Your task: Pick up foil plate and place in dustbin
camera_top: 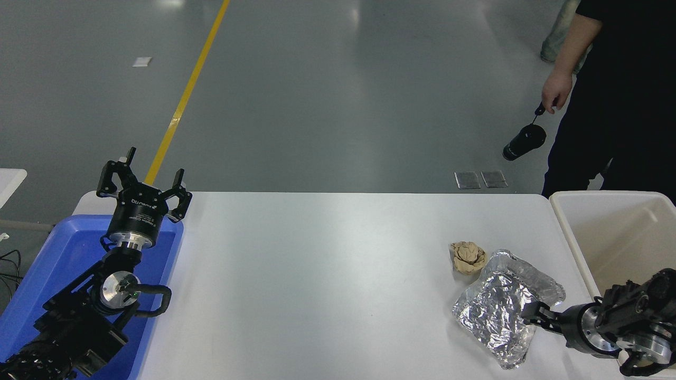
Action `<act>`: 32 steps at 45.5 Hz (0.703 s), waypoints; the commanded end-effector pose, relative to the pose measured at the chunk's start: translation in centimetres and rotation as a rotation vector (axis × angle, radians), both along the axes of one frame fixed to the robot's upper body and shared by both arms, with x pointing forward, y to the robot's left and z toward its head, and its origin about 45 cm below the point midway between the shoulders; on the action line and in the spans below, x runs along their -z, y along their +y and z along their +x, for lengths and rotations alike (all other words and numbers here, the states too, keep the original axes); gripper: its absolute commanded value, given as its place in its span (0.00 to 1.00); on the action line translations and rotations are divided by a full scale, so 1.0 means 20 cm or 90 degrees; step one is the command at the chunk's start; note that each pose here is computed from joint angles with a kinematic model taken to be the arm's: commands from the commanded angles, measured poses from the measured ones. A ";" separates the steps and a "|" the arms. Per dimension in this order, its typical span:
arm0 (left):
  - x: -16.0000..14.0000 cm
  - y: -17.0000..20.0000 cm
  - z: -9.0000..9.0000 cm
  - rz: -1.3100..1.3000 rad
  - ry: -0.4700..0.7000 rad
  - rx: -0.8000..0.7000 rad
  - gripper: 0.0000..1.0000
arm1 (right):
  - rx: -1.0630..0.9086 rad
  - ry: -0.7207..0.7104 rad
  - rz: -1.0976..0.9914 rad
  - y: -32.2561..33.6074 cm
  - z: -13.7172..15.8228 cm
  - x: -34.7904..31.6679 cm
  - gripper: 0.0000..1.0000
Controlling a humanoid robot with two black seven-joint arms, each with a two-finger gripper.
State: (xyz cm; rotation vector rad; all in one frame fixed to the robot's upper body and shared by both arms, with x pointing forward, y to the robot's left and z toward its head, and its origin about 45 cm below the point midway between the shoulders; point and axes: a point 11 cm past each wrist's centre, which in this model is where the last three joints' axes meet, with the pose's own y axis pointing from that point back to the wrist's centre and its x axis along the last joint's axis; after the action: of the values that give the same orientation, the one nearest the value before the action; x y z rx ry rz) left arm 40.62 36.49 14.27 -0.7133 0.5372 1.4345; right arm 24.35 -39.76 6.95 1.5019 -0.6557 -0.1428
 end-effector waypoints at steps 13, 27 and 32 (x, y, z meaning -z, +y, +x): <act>0.00 0.00 0.00 0.000 0.000 0.000 0.98 | -0.017 -0.006 -0.007 0.03 -0.02 0.06 0.00; 0.00 0.00 0.00 0.000 0.000 0.001 0.98 | -0.016 -0.011 -0.018 0.00 -0.01 0.04 0.00; 0.00 0.00 0.00 0.000 0.000 0.002 0.98 | -0.017 -0.022 -0.026 -0.02 0.03 0.00 0.00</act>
State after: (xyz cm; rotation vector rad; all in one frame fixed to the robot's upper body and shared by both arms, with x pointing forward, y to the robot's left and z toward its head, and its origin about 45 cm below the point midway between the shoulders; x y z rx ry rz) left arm 40.61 36.45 14.27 -0.7126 0.5375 1.4326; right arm 24.18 -39.57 6.08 1.4896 -0.6489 -0.1051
